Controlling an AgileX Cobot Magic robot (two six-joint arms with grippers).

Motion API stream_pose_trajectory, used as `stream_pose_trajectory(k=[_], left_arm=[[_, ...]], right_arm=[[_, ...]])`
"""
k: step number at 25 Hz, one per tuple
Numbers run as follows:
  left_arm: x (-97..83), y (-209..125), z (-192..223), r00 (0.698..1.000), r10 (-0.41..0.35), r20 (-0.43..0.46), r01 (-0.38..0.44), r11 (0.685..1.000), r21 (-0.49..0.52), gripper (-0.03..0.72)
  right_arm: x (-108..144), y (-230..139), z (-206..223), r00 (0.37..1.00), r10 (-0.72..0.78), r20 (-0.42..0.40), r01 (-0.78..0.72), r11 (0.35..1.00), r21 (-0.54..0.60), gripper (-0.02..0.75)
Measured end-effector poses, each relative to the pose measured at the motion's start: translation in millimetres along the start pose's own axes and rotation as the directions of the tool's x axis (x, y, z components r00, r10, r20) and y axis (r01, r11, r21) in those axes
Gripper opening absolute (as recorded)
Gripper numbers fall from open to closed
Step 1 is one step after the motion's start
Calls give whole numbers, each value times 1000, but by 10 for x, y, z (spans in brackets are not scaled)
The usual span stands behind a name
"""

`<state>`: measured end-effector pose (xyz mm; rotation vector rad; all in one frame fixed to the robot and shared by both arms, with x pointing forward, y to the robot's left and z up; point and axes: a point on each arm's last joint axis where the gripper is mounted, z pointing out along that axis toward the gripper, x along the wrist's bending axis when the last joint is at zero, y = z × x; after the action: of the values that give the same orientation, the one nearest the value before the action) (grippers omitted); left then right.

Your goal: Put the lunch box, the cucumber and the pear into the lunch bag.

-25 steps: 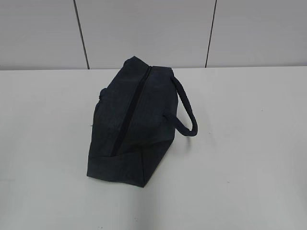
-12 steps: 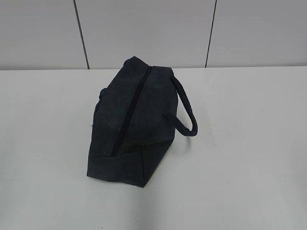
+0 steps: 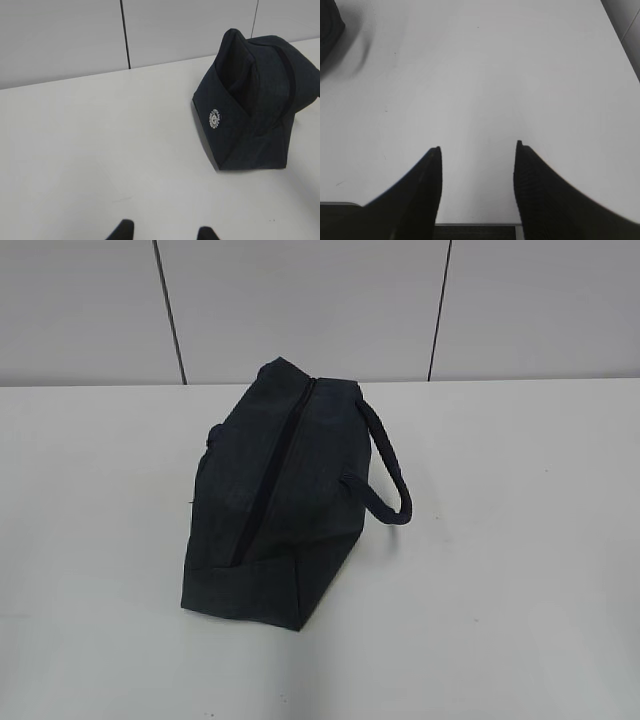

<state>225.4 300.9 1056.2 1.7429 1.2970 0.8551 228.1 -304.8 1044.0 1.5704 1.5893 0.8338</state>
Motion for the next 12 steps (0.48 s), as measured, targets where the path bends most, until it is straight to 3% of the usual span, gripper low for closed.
stream_pose_trajectory(k=[12], left_arm=[[0, 0, 0, 1000, 0, 0, 0, 1000, 0, 241]], right_arm=[[0, 0, 0, 1000, 0, 0, 0, 1000, 0, 371]])
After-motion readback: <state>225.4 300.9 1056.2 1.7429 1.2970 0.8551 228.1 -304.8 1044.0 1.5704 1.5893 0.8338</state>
